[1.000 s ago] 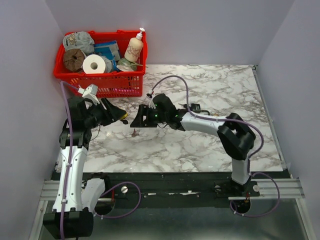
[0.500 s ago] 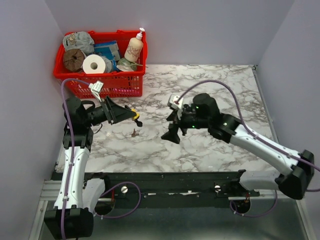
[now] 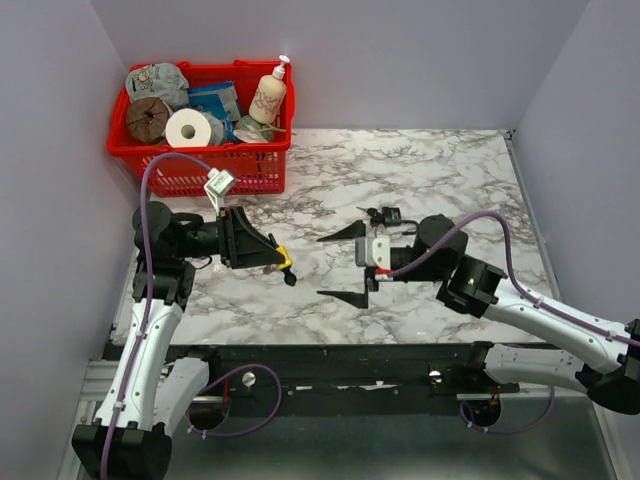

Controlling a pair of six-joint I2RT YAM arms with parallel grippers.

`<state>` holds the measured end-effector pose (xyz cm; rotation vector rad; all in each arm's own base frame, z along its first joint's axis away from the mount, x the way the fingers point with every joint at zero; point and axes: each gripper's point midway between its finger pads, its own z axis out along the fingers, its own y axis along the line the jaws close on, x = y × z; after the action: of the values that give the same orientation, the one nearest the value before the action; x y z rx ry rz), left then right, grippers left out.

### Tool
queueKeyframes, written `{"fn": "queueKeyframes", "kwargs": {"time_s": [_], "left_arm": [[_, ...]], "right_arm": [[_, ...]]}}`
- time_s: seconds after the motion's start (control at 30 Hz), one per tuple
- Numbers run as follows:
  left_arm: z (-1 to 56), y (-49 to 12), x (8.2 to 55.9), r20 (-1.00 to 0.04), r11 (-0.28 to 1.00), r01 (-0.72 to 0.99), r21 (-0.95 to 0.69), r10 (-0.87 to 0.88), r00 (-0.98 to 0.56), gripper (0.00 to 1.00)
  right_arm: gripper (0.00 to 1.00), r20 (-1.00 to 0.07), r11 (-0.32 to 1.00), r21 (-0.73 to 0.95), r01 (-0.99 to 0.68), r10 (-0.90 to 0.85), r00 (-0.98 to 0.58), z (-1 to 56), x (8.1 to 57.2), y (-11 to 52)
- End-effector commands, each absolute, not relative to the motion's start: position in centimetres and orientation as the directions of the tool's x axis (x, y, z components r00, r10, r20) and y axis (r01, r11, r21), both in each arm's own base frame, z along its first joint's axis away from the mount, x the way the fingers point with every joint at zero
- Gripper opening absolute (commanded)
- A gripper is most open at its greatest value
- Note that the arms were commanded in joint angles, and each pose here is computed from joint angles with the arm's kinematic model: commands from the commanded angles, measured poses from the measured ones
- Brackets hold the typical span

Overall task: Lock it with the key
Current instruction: Adjust the lock.

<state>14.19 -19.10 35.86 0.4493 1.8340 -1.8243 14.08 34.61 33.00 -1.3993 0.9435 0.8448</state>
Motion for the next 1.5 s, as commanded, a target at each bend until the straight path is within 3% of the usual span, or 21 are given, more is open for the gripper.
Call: {"fn": "queueKeyframes", "kwargs": {"time_s": [0.0, 0.37, 1.03, 1.47], "left_arm": [[37.1, -19.8, 12.0, -0.610, -0.023, 0.611, -0.792, -0.026, -0.792, 0.00], [36.8, -20.8, 11.1, -0.600, -0.073, 0.596, -0.800, 0.050, -0.799, 0.00], [36.9, -21.1, 10.6, -0.613, -0.094, 0.606, -0.790, 0.073, -0.787, 0.00], [36.4, -21.3, 10.6, -0.607, -0.096, 0.600, -0.794, 0.079, -0.791, 0.00]], "right_arm": [[1.00, -0.781, 0.043, -0.620, -0.784, 0.058, 0.621, 35.9, 11.9, 36.1], [1.00, -0.732, 0.076, -0.668, -0.740, 0.114, 0.672, 36.8, 11.0, 38.1], [0.99, -0.648, 0.002, -0.757, -0.653, 0.125, 0.751, 34.2, 9.6, 39.1], [0.65, -0.671, 0.011, -0.735, -0.678, 0.131, 0.730, 34.8, 9.6, 39.2]]}}
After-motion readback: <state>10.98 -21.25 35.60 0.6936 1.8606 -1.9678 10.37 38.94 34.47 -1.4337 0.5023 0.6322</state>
